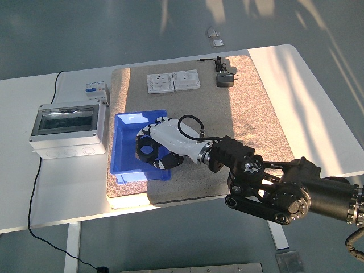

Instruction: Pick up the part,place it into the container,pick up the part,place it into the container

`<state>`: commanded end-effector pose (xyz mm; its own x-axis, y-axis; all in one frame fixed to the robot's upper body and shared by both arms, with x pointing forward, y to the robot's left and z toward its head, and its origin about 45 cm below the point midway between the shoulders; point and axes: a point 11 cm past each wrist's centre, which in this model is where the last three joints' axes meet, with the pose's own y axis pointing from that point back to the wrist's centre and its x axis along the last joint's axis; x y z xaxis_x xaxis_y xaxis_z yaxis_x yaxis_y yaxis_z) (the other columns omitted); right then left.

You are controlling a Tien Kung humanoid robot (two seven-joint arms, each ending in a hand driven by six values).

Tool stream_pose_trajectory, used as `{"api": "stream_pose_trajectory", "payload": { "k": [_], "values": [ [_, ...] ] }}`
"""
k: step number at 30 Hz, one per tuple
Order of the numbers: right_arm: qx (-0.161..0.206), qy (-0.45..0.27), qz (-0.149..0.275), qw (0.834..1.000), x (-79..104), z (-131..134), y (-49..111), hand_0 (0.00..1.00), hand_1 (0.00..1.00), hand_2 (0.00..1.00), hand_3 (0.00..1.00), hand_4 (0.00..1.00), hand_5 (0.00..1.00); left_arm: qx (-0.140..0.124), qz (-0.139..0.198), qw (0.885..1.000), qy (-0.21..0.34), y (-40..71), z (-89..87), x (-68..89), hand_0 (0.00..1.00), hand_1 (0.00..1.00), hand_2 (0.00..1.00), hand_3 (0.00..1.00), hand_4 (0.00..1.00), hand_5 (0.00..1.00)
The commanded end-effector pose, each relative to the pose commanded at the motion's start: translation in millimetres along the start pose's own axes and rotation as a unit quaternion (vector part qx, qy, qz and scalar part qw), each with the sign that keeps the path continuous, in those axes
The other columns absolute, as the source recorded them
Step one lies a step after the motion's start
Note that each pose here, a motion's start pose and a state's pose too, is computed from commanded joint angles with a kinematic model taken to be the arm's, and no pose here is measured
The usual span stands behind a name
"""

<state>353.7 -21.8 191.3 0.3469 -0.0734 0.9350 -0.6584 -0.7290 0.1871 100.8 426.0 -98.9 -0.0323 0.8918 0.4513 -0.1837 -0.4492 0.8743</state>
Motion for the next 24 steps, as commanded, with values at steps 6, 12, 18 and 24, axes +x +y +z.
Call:
{"api": "stream_pose_trajectory", "payload": {
  "k": [6,12,18,24],
  "values": [
    [0.0,0.013,-0.005,1.0,0.9,-1,-0.3,0.998,0.956,0.927,0.883,0.432,0.1,0.0,0.001,1.0,0.0,-0.1,0.1,0.7,0.685,0.675,0.714,0.651,0.737,0.714],
    [-0.004,-0.009,0.033,0.999,9.8,5,2.5,0.998,0.973,0.935,0.882,0.486,0.122,0.001,0.002,1.0,-0.003,-0.2,-0.5,1.3,0.685,0.676,0.713,0.649,0.733,0.716],
    [-0.09,-0.099,0.095,0.987,21.4,48,17.4,0.998,0.945,0.927,0.859,0.515,0.099,0.004,0.002,1.0,-0.003,-0.2,-3.8,1.2,0.685,0.676,0.713,0.647,0.733,0.717],
    [-0.169,-0.158,0.056,0.971,7.5,78,27.1,0.998,0.914,0.93,0.892,0.58,0.08,0.004,0.001,1.0,-0.005,-0.2,-4.2,1.0,0.684,0.675,0.712,0.645,0.731,0.714]
  ]
}}
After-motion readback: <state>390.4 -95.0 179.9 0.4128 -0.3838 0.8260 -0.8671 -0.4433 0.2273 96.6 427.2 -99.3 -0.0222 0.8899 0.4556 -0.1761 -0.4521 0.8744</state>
